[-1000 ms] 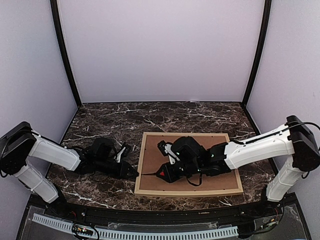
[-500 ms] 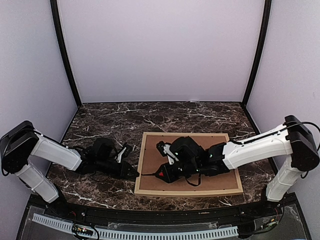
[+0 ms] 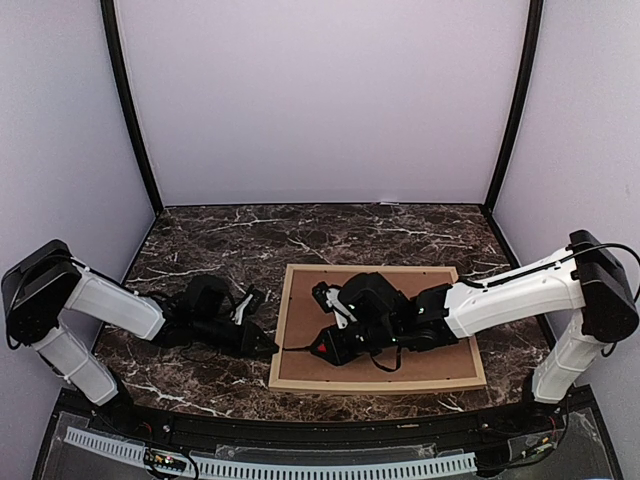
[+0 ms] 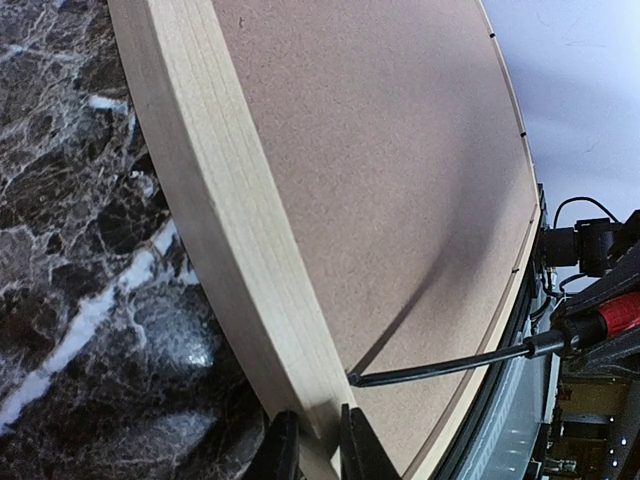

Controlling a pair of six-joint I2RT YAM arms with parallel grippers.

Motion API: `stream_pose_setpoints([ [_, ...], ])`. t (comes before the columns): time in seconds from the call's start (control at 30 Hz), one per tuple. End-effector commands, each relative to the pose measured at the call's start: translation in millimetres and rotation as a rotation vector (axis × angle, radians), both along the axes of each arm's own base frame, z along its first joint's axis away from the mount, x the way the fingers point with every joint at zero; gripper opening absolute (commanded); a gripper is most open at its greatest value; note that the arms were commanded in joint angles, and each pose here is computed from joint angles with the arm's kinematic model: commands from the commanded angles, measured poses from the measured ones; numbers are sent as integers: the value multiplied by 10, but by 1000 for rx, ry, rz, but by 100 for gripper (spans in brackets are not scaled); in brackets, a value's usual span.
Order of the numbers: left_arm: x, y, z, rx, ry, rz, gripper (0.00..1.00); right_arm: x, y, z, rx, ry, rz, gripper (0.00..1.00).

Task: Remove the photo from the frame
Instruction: Hold the photo frame at the center of the board.

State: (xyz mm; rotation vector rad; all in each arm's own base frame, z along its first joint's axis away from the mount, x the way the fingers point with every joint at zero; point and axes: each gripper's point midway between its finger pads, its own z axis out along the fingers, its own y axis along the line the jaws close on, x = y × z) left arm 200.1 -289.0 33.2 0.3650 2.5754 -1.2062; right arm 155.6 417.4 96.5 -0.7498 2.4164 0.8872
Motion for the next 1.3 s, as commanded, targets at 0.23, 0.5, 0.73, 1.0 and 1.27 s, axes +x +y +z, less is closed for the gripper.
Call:
stream_pose_setpoints([
  [0.23,84,-76,-56,14,-15,-4,15,30,132,51,17,-34,10,0],
  [0.5,86,-76,-112,29,-2,-4,13,29,129,33,13,-37,15,0],
  [0.73,81,-60,-129,36,2,1,13,78,127,44,6,-59,-3,0],
  [1.0,42,-22,-201,50,17,7,12,190,219,219,-5,-120,-3,0],
  [1.27,27,-16,-226,55,22,8,9,246,360,408,17,-156,15,0],
])
